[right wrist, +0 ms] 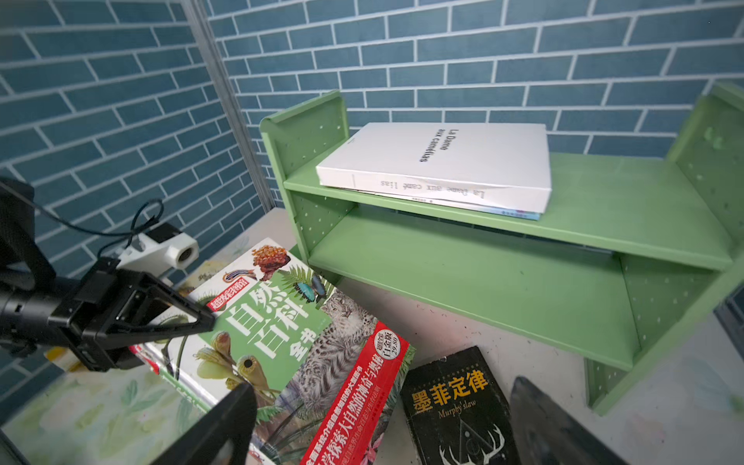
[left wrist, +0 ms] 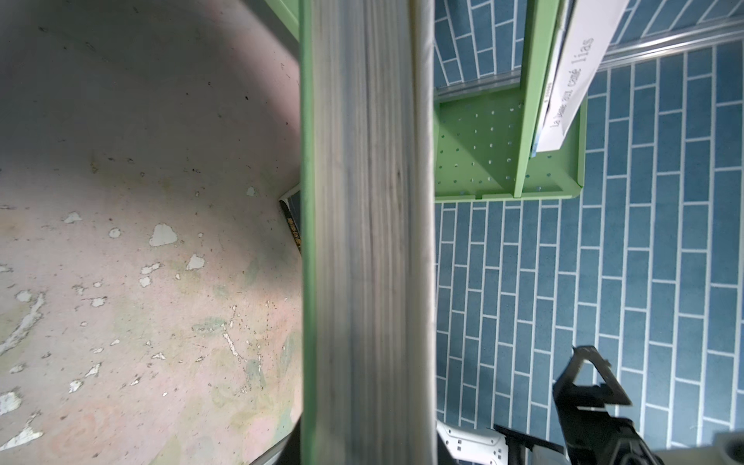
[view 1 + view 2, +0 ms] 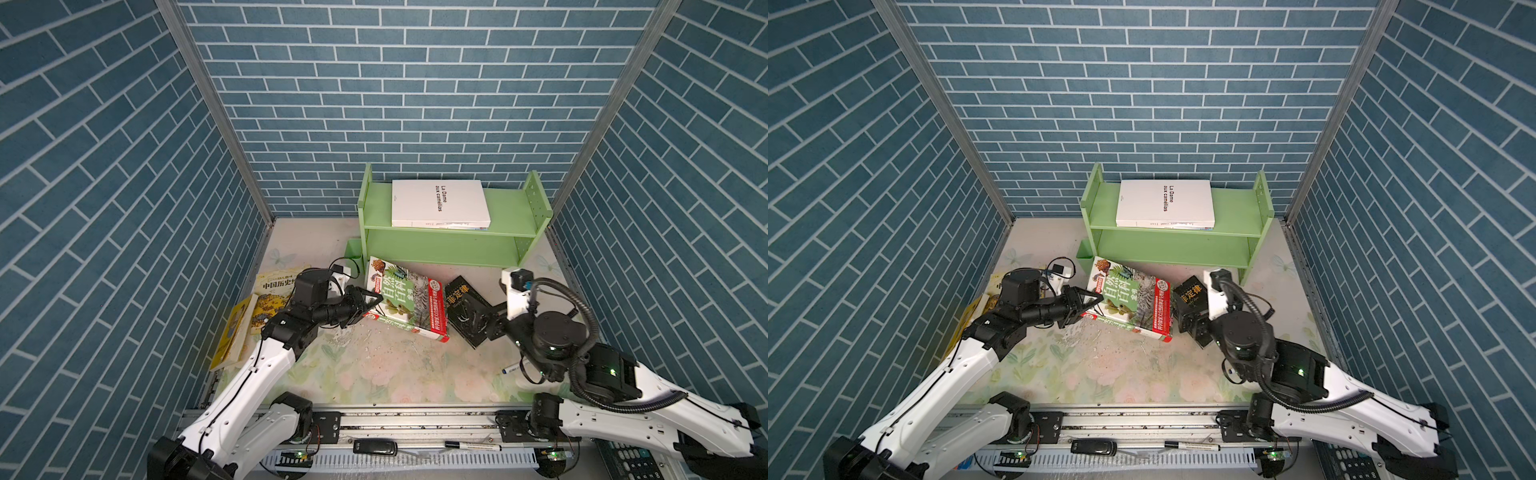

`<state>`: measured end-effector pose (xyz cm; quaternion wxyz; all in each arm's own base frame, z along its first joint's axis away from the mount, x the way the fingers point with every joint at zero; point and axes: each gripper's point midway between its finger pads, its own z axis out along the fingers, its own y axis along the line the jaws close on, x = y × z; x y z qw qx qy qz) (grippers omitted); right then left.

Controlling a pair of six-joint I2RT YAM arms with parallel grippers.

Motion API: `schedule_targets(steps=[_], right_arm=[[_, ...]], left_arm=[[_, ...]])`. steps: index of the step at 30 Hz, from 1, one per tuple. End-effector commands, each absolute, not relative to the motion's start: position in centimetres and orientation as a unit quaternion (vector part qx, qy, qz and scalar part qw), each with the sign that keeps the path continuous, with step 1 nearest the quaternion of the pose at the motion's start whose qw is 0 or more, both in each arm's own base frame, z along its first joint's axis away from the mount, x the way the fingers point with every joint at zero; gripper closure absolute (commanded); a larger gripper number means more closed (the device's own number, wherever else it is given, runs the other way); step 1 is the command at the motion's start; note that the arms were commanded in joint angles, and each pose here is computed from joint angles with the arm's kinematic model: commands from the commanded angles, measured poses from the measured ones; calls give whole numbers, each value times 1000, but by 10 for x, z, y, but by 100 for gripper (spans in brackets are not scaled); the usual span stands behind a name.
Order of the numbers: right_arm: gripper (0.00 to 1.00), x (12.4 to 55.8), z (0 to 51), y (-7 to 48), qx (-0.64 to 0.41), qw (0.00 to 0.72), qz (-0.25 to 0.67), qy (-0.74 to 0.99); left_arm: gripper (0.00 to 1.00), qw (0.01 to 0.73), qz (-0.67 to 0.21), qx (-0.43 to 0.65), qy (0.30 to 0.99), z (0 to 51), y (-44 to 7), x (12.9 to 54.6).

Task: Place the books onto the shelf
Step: 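Raise the encyclopedia with both grippers up toward the shelf top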

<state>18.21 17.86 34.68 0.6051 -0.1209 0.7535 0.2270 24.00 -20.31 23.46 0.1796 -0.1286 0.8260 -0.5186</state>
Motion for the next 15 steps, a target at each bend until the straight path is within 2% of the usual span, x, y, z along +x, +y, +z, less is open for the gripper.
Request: schedule_targets(steps=[1,6,9,15], right_arm=[[2,175,344,160,-29,579,318,750],[2,166,329,131,16,569,345,747],[2,168,320,126,25,563,328,758],[2,177,323,165,-19,543,307,781]], left_arm=[[98,282,-612,8,739,333,-217,227],[98,299,-623,39,722,350,-213,207],[98,323,-631,64,702,369,-210,195],[98,362,-657,133,648,425,-208,168]])
